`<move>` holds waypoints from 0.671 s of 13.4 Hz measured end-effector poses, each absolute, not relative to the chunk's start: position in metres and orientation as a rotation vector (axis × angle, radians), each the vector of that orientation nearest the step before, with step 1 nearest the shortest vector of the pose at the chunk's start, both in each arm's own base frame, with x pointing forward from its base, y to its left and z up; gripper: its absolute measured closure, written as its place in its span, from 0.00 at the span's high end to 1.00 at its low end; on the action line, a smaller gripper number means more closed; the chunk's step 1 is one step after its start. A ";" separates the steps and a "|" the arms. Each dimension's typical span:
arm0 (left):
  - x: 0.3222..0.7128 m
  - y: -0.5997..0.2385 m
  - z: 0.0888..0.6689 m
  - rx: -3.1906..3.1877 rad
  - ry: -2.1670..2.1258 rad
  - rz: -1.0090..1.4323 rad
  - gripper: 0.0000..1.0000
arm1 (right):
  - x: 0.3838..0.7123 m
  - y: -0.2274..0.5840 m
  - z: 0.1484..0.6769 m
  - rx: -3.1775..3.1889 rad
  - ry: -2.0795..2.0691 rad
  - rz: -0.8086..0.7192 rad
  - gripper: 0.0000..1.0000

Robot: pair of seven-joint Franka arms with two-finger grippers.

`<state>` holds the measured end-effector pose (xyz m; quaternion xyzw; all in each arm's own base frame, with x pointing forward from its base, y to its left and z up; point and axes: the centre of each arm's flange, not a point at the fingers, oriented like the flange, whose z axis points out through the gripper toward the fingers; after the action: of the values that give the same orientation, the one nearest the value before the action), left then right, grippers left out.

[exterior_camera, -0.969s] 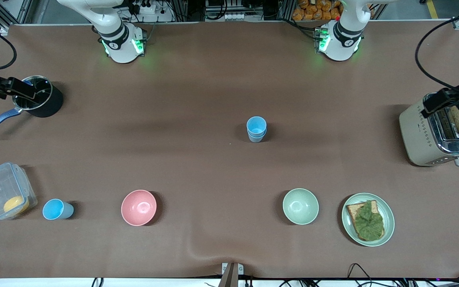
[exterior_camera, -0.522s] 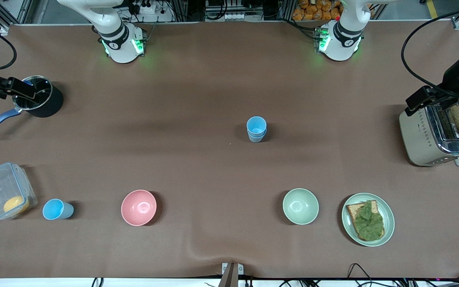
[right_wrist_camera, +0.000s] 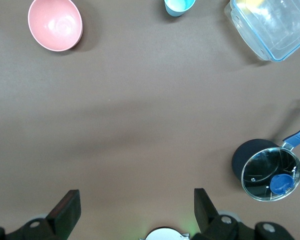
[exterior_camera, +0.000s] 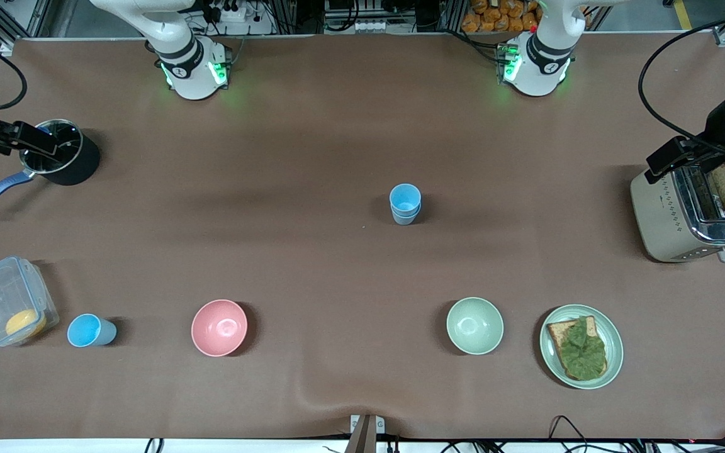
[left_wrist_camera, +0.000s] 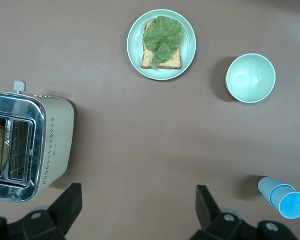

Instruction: Stack blue cups with both arms

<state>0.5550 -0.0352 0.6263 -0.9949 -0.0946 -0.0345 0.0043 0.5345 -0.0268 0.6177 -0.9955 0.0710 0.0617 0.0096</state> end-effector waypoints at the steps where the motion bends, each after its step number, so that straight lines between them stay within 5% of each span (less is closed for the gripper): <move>1: 0.555 -0.035 0.626 -3.118 -0.280 -0.106 1.00 | 0.535 -0.027 0.618 -3.109 0.222 0.193 1.00; 9: 0.565 -0.026 0.628 -3.125 -0.082 -0.119 1.00 | 0.534 -0.028 0.617 -3.108 0.225 0.200 1.00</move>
<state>0.5654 -0.0257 0.6280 -0.9989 -0.0263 -0.0381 0.0064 0.5340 -0.0278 0.6172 -0.9953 0.0720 0.0642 0.0096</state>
